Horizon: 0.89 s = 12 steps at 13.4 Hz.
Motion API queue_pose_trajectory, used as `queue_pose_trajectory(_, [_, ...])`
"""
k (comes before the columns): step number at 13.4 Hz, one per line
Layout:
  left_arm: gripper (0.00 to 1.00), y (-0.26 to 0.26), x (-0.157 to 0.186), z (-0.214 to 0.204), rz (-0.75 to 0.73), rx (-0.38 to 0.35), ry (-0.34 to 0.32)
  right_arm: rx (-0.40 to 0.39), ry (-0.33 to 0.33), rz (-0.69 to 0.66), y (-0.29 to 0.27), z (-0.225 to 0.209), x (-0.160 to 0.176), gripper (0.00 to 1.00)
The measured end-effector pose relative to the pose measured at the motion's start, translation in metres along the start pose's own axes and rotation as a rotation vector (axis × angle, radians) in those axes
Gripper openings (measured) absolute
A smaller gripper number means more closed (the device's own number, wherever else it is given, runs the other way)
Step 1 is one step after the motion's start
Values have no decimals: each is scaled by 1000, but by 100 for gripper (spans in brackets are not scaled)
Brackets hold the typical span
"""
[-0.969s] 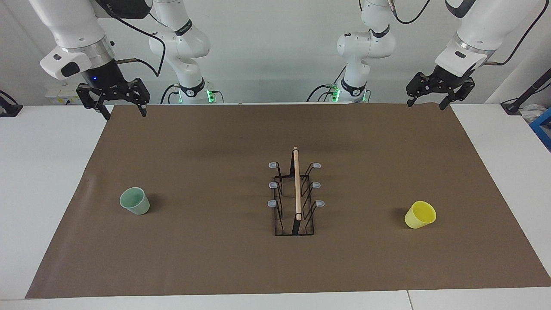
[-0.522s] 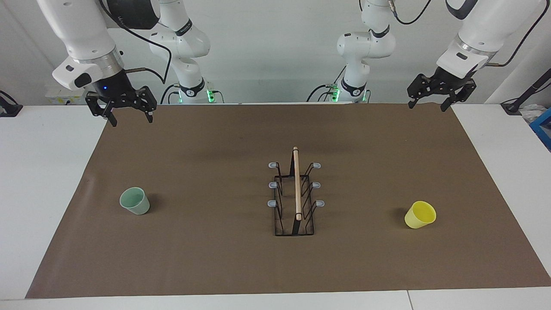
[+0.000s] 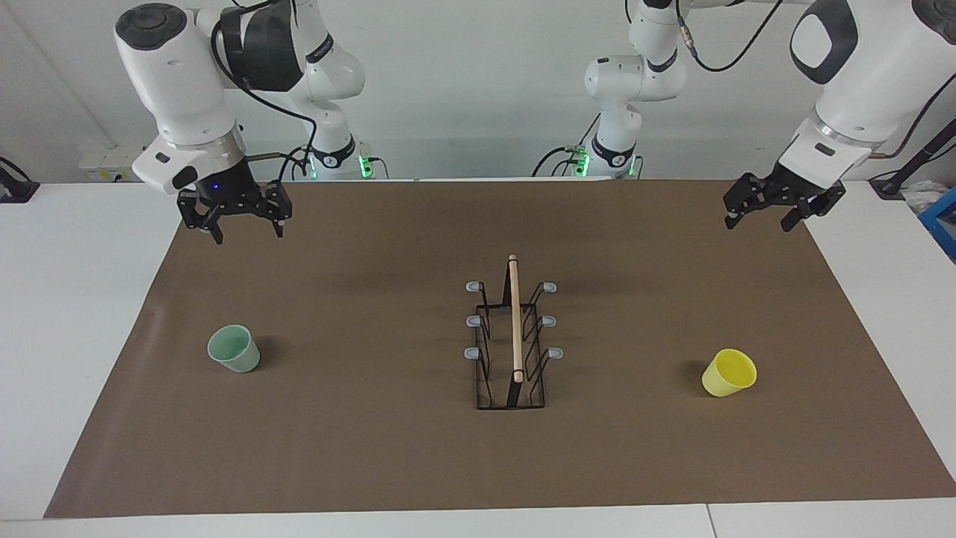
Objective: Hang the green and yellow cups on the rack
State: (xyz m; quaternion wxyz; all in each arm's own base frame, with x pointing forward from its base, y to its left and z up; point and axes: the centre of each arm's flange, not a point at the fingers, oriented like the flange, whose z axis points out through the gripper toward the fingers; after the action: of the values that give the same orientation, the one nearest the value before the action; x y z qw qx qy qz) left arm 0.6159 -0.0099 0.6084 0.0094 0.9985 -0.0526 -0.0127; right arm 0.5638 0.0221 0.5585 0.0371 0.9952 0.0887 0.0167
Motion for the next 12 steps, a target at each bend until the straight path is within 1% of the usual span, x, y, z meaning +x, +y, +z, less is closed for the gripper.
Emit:
queue_pose_trajectory(2, [100,-11,25,13,-19,14,8,-17,-9,-15,-3,14,5,100])
queue_pose_trajectory(5, [100,-14,58,42,-44,27,16,-97,-44,-86,-23,38,11,100])
queue_pose_trajectory(7, [100,-15,71,62,-99,20,12,-136,-73,-126,-34,53,16,100])
queue_pose_trajectory(8, [100,-19,78,73,-136,9,8,-164,-87,-148,-36,60,18,100])
queue_pose_trajectory(10, [97,-33,90,94,-259,-29,-2,-231,-111,-239,-40,68,21,100])
queue_pose_trajectory(12, [96,-47,99,117,-415,-71,-16,-253,-124,-325,-41,68,22,100])
